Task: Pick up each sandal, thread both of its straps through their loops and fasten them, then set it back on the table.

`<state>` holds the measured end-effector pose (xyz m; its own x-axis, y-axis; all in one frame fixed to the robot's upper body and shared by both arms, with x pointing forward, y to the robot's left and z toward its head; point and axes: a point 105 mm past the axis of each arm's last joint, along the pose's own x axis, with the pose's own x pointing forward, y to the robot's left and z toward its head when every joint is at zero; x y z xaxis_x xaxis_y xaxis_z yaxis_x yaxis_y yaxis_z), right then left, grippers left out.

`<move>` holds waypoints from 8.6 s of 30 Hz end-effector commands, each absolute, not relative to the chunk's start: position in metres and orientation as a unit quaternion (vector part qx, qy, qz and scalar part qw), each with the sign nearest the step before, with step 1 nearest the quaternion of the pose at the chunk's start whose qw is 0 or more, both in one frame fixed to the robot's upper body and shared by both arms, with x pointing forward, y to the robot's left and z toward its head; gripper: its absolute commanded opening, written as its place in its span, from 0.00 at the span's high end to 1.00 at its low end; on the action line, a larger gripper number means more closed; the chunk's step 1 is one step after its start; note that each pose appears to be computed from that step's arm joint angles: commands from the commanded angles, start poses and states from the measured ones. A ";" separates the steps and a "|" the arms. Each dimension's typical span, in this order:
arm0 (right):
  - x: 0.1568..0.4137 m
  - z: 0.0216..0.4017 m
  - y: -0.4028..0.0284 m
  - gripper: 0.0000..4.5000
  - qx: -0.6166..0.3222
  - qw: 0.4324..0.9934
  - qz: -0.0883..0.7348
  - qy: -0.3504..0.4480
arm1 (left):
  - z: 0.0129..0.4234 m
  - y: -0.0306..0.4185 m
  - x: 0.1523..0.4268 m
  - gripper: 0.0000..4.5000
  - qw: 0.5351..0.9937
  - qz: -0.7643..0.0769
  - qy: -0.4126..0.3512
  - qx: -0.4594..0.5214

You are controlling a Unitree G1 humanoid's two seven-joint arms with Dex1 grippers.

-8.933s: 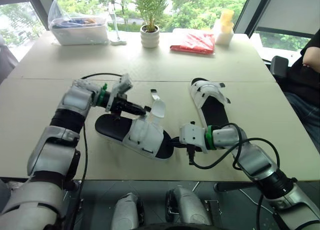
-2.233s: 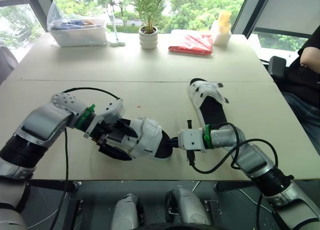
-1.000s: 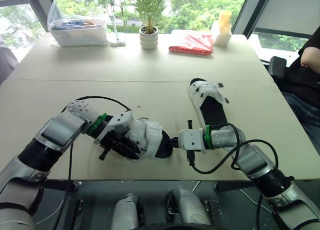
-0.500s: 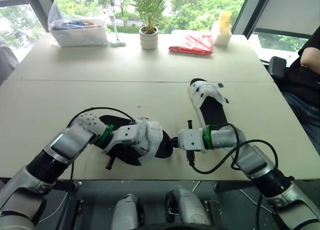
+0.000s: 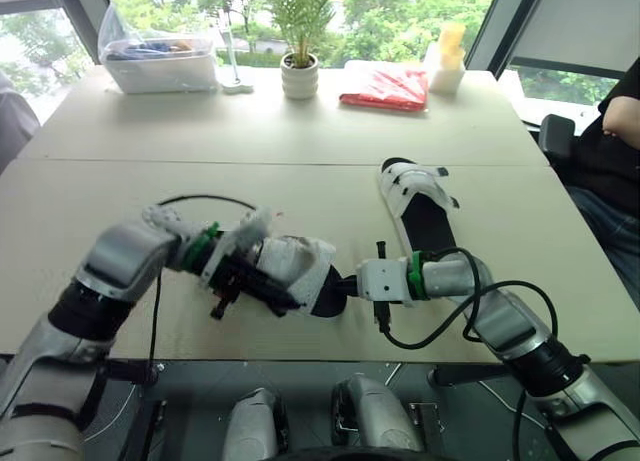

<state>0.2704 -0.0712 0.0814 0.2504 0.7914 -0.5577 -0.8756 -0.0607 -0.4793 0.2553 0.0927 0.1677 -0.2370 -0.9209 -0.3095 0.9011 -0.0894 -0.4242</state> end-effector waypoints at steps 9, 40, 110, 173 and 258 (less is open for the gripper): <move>0.259 0.043 -0.083 1.00 -0.394 0.669 0.615 0.135 | 0.140 0.073 0.278 0.96 0.698 -0.647 0.294 -0.089; 0.260 0.040 -0.083 1.00 -0.396 0.669 0.614 0.135 | 0.130 0.087 0.257 0.96 0.696 -0.664 0.273 0.028; 0.259 0.043 -0.080 1.00 -0.397 0.670 0.613 0.134 | 0.162 0.083 0.279 0.99 0.639 -0.701 0.315 -0.025; 0.263 0.040 -0.078 1.00 -0.399 0.660 0.624 0.129 | 0.148 0.140 0.257 0.01 0.634 -0.718 0.277 0.076; 0.259 0.035 -0.077 1.00 -0.398 0.658 0.626 0.134 | 0.093 0.143 0.173 0.99 0.548 -0.749 0.366 0.065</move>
<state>0.2688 -0.0629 0.0802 0.2384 0.8011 -0.5490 -0.8605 -0.0879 -0.5019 0.1863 0.1449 0.0880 -0.3290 -0.7795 -0.5331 0.8987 -0.0849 -0.4304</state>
